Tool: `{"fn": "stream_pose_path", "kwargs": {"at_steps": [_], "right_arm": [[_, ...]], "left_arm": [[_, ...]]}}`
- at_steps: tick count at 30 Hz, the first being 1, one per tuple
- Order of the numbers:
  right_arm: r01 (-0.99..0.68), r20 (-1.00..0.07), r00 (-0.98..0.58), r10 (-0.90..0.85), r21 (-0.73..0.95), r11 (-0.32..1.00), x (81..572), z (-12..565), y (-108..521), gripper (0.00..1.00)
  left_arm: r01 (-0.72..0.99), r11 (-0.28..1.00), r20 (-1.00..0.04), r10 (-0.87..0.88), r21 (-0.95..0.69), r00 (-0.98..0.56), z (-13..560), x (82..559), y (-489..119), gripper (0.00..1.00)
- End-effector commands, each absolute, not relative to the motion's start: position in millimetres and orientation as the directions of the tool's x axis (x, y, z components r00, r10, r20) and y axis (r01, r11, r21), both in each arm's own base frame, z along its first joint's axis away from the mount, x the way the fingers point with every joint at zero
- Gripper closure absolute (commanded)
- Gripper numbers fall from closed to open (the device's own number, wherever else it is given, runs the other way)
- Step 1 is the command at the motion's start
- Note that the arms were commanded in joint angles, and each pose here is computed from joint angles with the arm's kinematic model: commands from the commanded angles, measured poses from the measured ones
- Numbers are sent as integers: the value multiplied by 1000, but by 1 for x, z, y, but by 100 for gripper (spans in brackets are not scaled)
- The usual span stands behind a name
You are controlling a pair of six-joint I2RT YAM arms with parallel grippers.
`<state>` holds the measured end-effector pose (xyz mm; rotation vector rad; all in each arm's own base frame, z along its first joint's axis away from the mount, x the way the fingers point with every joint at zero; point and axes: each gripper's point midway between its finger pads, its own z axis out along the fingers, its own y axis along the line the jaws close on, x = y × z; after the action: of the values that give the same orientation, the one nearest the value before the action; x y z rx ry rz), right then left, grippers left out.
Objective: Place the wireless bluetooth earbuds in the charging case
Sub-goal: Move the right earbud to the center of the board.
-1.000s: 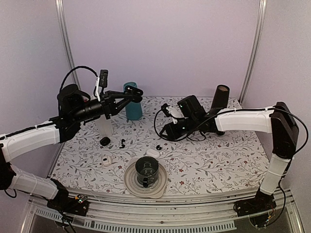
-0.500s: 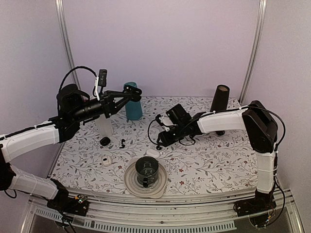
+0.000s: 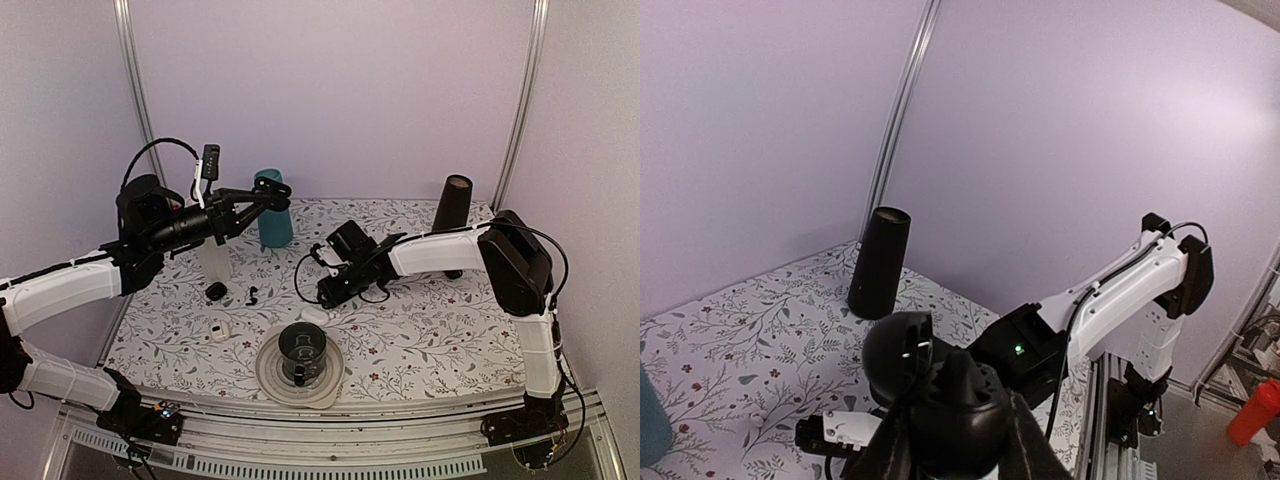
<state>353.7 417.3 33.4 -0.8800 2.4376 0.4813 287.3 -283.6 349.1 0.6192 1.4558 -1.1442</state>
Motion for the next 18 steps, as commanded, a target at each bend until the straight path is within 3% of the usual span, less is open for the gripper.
{"fn": "stream_pose_path", "kwargs": {"at_steps": [1,14,18], "right_arm": [[-645,-541,-678,-498,112,756,356,25,417,55],[-651,-501,-675,-541,60,757,346,12,419,57],[-638,-485,-686,-542,42,769,346,6,412,65]], "left_arm": [[874,391,-949,-238,-288,-206,357,284,-277,100],[879,384,-950,-239,-282,-200,360,283,-277,100],[880,384,-951,-239,-280,-198,360,283,-277,100]]}}
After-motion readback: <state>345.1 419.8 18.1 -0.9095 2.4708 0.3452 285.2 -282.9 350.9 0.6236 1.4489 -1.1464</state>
